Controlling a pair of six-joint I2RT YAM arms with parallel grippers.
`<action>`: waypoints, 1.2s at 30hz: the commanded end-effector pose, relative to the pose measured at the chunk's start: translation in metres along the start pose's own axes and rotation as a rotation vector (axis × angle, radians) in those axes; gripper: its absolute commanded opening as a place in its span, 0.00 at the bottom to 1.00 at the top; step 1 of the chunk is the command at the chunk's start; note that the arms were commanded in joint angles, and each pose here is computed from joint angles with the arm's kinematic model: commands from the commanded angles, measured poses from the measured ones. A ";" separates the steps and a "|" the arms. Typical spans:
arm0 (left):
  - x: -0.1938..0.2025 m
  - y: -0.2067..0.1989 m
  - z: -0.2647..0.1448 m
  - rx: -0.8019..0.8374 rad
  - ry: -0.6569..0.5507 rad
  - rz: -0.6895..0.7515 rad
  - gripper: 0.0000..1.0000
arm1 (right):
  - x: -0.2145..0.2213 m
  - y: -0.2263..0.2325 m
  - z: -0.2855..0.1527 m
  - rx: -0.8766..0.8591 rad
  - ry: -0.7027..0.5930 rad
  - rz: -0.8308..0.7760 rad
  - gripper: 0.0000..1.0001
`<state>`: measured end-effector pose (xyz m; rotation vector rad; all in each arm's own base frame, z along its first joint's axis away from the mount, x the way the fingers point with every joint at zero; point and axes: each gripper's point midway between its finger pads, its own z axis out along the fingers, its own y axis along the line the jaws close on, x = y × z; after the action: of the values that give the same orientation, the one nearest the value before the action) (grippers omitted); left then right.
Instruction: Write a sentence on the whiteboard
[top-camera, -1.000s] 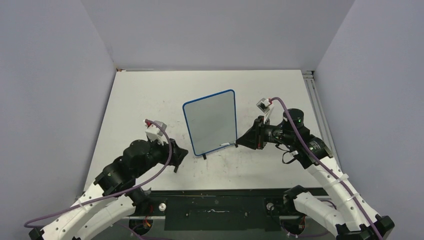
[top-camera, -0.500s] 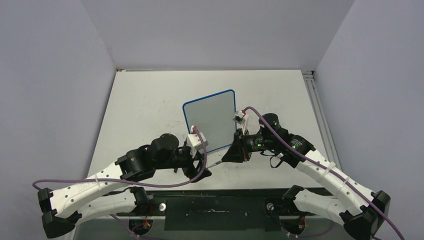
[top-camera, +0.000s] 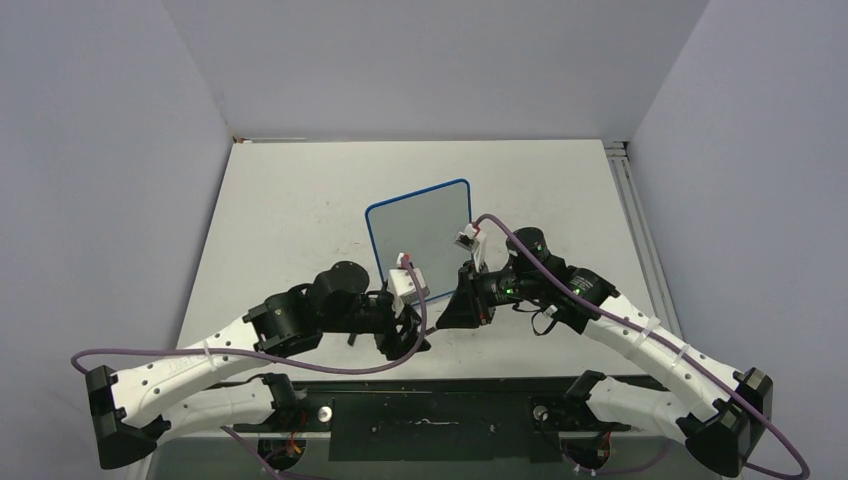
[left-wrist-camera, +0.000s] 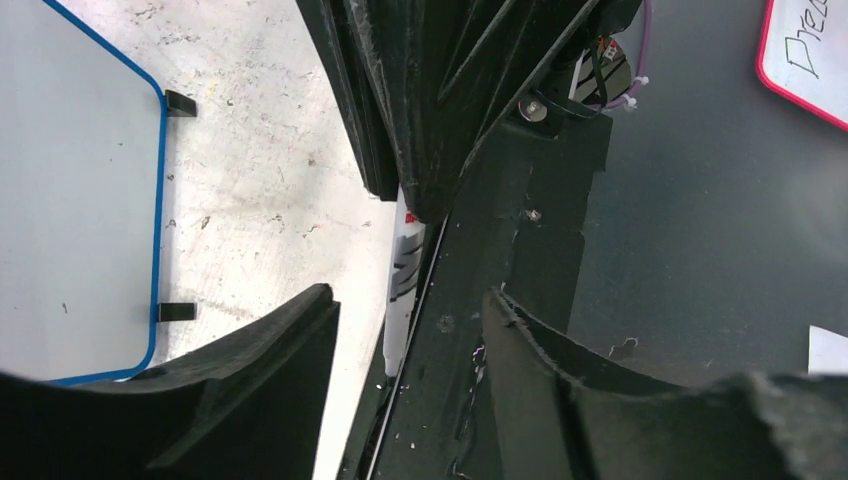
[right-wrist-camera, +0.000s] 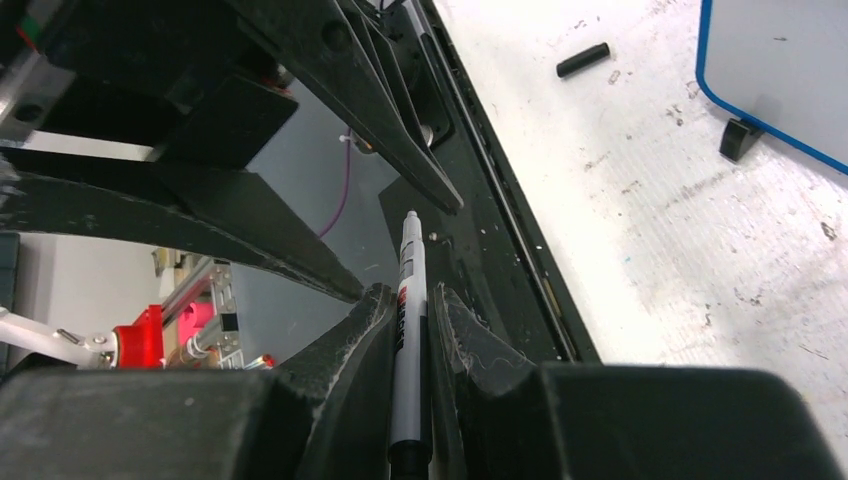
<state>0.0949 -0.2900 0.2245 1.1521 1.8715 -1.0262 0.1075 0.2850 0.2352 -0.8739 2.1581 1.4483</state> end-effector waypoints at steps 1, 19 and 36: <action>-0.027 -0.012 -0.001 0.056 -0.077 0.052 0.49 | -0.017 0.022 0.000 -0.078 -0.050 -0.057 0.05; -0.008 -0.017 0.006 0.100 -0.001 0.048 0.25 | -0.011 0.032 0.000 -0.133 -0.025 -0.045 0.05; 0.002 -0.018 0.002 0.114 0.043 0.103 0.00 | -0.004 0.033 0.006 -0.167 0.017 -0.023 0.33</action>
<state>0.0811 -0.2949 0.2123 1.2866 1.8550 -1.0604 0.0909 0.2939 0.2475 -0.9199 2.1301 1.5837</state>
